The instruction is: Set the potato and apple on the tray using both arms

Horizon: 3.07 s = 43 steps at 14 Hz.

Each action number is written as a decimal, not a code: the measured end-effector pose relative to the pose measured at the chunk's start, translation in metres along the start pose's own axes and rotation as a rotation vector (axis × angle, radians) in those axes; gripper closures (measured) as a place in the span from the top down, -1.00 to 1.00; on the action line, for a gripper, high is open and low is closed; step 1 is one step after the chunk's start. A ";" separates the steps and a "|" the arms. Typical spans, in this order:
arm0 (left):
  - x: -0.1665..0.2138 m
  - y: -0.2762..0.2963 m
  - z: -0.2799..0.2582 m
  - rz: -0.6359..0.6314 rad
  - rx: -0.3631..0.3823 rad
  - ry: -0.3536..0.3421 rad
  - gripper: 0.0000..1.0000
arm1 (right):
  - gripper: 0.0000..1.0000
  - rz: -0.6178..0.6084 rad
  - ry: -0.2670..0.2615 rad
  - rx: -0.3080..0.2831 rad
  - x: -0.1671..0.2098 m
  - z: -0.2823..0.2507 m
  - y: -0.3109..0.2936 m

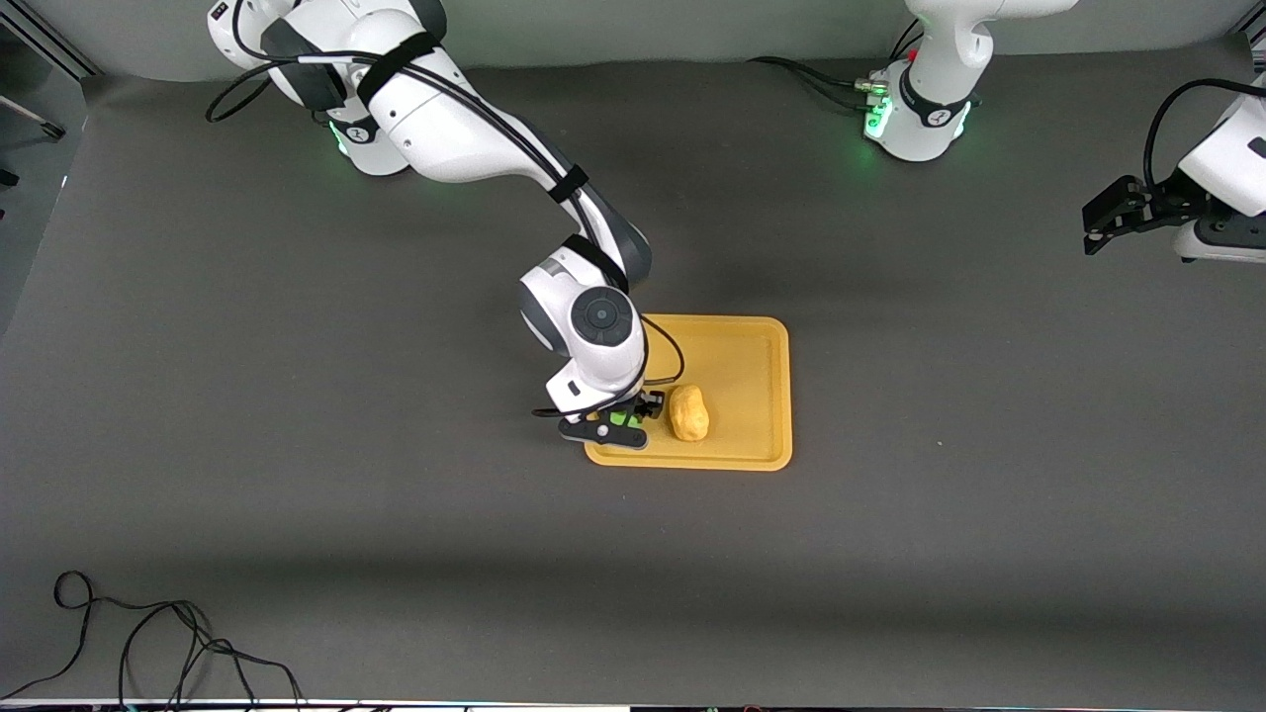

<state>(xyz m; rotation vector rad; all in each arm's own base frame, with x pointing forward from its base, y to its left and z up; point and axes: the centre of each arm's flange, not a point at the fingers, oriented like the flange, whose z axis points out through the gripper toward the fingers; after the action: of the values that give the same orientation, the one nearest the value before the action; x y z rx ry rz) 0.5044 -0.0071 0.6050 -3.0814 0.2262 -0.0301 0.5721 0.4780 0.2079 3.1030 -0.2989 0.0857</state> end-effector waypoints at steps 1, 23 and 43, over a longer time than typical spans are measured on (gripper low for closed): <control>0.000 0.000 0.000 0.000 0.000 -0.001 1.00 | 0.30 -0.001 -0.003 -0.002 -0.002 -0.001 0.001; -0.002 -0.006 0.002 0.026 -0.010 -0.002 1.00 | 1.00 0.011 -0.037 -0.028 0.024 -0.281 0.093; -0.004 -0.003 0.013 0.036 -0.049 -0.027 1.00 | 1.00 -0.144 -0.125 0.025 0.100 -0.368 0.506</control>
<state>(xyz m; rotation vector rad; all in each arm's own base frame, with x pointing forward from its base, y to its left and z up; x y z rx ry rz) 0.5015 -0.0031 0.5916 -3.1238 0.2856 0.0187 0.5542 -0.0275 0.5902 3.1488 -0.0760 -0.1084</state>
